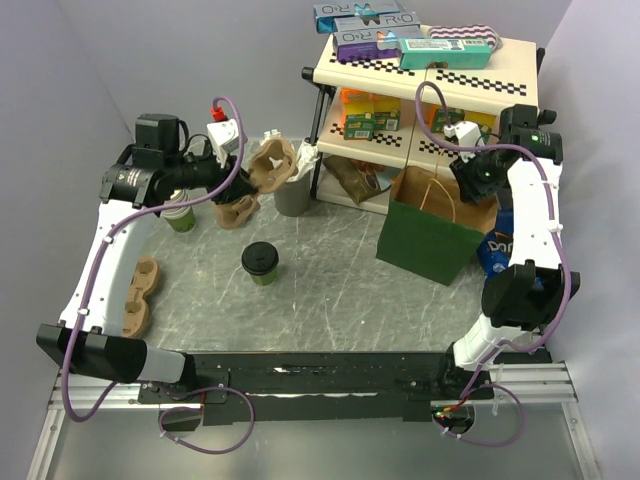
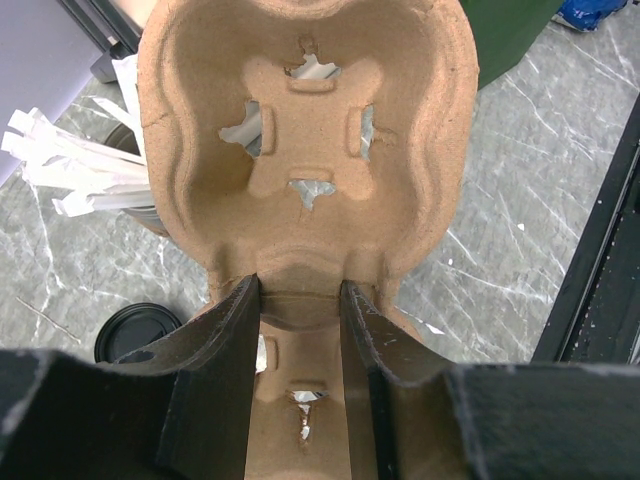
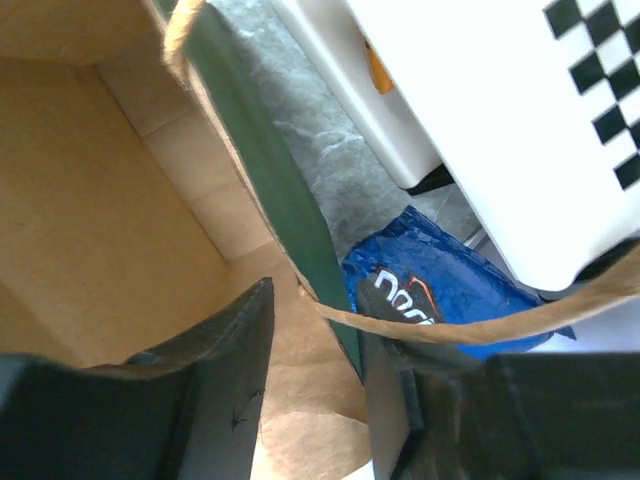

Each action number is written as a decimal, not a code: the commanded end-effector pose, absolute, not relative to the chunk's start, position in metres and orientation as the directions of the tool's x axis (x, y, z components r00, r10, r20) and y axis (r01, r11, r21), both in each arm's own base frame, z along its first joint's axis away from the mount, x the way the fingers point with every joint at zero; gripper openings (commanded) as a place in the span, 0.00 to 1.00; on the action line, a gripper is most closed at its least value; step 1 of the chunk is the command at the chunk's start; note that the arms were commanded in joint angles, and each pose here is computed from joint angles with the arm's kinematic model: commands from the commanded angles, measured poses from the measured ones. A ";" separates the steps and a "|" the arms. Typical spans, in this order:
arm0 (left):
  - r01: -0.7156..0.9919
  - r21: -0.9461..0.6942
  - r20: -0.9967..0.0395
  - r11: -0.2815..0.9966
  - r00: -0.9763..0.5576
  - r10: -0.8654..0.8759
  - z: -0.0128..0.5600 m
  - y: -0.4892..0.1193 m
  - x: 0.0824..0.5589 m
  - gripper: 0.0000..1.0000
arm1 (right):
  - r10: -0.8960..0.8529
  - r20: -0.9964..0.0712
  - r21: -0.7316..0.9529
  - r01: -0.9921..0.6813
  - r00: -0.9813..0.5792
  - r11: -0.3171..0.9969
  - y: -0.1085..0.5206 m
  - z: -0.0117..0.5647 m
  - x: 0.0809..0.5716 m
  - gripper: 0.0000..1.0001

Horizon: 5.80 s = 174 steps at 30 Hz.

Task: Pack the takeout coffee

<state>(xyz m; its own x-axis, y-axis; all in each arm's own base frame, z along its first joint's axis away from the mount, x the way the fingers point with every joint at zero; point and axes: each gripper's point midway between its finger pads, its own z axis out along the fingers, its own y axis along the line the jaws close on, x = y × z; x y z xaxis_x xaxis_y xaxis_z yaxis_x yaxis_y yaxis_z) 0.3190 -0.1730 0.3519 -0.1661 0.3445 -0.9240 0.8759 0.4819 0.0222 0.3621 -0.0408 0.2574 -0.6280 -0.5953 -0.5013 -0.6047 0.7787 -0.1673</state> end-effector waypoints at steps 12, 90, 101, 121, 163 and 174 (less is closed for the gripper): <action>0.893 0.036 -0.932 0.448 -0.131 0.337 0.357 -0.185 0.324 0.01 | -0.482 -0.640 -0.229 -0.450 -0.598 0.863 -0.065 0.303 0.371 0.04; 0.736 0.640 -0.768 0.221 0.623 0.149 0.418 -0.301 0.212 0.01 | -0.536 -0.832 -0.259 -0.754 -0.143 0.603 0.117 0.283 0.251 0.00; 0.702 0.707 -0.706 0.079 0.707 0.040 0.387 -0.356 0.156 0.01 | -0.489 -0.854 -0.192 -0.765 -0.179 0.615 0.126 0.287 0.253 0.00; 0.638 0.770 -0.637 0.003 0.770 -0.026 0.399 -0.405 0.150 0.01 | -0.475 -0.865 -0.189 -0.773 -0.160 0.605 0.126 0.285 0.236 0.00; 0.699 0.674 -0.614 -0.239 0.710 0.343 0.294 -0.461 0.168 0.01 | -0.504 -0.853 -0.231 -0.768 -0.135 0.598 0.113 0.278 0.202 0.00; 0.733 0.639 -0.566 -0.232 0.653 0.503 0.278 -0.449 0.180 0.01 | -0.507 -0.849 -0.242 -0.744 -0.148 0.623 0.109 0.278 0.209 0.00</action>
<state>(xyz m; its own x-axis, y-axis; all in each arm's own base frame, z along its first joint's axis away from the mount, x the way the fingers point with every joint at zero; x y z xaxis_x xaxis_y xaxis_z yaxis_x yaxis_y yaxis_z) 0.1743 -0.4580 0.2692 0.6713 0.4634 -0.5784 0.7307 -0.2831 0.6212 0.2077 0.1061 0.2763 -0.1588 -0.5114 -0.8445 -0.7412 0.6268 -0.2402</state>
